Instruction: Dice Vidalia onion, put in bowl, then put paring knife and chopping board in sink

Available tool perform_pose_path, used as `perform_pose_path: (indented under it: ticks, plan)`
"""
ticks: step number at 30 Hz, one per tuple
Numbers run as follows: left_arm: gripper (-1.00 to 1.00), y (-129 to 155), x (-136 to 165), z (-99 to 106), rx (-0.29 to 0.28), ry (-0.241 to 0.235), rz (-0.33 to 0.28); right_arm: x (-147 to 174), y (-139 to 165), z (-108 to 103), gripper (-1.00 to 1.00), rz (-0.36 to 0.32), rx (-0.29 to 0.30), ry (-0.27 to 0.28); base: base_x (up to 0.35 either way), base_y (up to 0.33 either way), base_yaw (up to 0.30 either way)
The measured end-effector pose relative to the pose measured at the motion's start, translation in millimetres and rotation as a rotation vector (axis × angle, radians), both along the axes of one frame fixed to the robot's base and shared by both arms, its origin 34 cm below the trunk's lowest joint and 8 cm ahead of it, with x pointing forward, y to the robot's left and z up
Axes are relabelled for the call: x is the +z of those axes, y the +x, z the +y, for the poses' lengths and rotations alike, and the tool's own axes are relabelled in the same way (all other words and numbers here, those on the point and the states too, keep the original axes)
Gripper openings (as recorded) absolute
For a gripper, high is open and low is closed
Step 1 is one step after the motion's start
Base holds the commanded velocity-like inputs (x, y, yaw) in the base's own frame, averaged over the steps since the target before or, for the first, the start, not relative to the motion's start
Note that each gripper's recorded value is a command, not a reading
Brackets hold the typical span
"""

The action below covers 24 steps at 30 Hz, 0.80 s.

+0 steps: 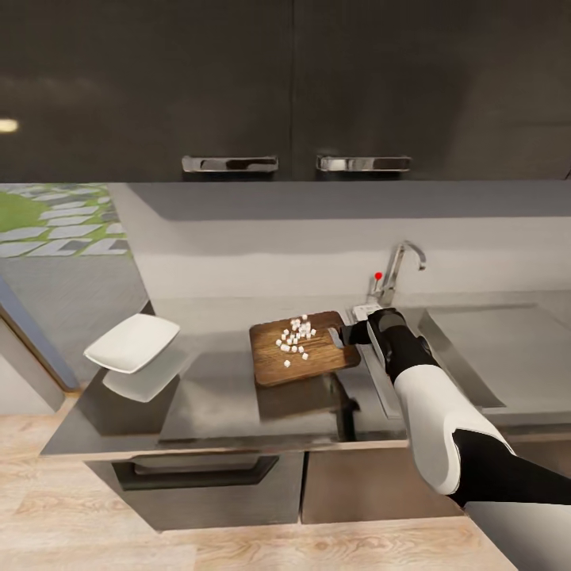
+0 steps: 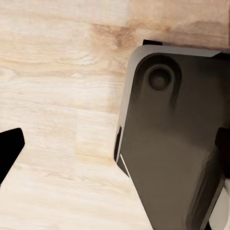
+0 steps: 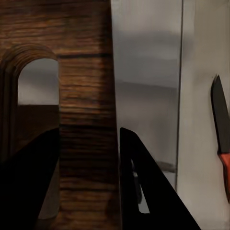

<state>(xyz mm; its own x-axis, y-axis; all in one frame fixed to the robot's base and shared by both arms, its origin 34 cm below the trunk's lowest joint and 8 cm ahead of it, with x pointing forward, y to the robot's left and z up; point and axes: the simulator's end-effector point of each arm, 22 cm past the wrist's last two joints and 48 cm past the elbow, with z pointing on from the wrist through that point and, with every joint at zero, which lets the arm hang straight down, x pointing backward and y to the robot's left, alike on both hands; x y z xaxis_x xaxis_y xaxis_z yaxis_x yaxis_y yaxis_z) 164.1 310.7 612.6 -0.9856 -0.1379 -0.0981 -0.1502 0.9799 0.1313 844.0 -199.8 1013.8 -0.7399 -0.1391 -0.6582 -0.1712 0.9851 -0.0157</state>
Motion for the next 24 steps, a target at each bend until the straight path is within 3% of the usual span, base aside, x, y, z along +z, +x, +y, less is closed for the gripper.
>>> perform_pose_path:
  ticks: [8, 18, 24]
  plan:
    - [1.0, 5, 1, 0, 0.0, 0.0, -0.013, 9, 0, 0, -1.0, -0.012, 0.0, -0.002, 0.271, 0.001, 0.0]
    - [1.0, 11, 2, 0, 0.0, 0.0, -0.028, 20, 0, 1, -1.0, -0.028, 0.001, 0.001, 0.015, 0.013, 0.0]
    - [1.0, 15, 2, 0, 0.0, 0.001, -0.038, 27, -1, 2, -1.0, -0.037, 0.003, 0.002, 0.0, 0.25, 0.0]
